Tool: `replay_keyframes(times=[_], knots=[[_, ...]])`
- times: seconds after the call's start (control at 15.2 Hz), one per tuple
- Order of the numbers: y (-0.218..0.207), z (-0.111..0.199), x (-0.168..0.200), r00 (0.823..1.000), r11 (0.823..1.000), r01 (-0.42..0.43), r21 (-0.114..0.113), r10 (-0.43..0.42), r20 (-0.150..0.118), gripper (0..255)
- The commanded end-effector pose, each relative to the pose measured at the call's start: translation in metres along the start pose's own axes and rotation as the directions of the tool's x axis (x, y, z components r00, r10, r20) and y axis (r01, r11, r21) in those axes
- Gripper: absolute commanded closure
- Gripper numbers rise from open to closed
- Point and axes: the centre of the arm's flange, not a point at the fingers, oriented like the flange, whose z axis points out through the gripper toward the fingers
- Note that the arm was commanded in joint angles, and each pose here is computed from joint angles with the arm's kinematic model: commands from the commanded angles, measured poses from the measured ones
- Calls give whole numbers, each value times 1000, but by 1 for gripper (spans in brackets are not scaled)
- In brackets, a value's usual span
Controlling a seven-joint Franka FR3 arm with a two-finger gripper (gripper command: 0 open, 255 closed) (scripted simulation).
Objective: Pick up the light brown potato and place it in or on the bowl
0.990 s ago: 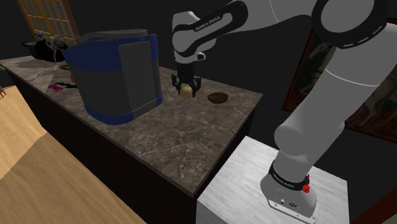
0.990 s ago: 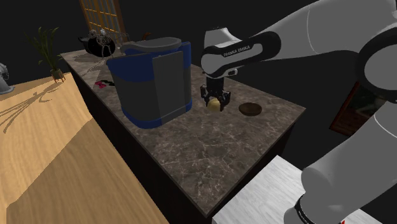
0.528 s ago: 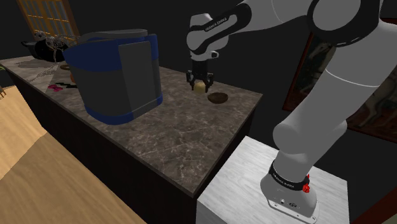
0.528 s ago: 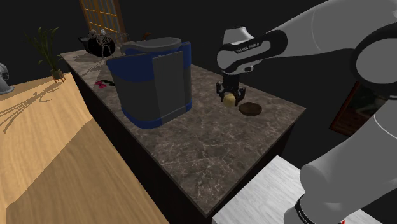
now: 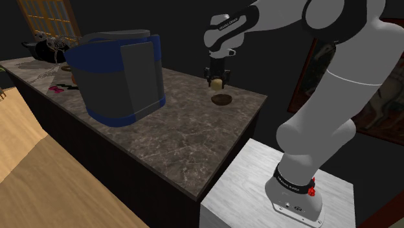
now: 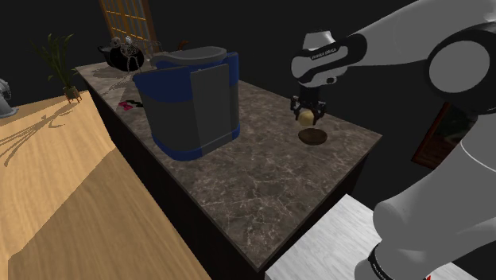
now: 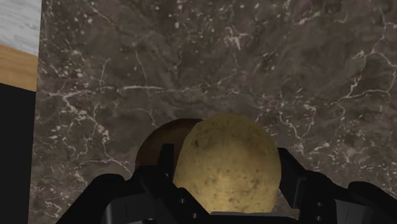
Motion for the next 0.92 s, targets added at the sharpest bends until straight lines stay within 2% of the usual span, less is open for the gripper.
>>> replay_keyframes(times=[0.0,0.13,0.86], knots=[[12,0,23,1000,1000,1,0,-1,0,255],[26,2,56,1000,1000,1,0,-1,0,255],[24,60,54,1000,1000,1,0,-1,0,255]])
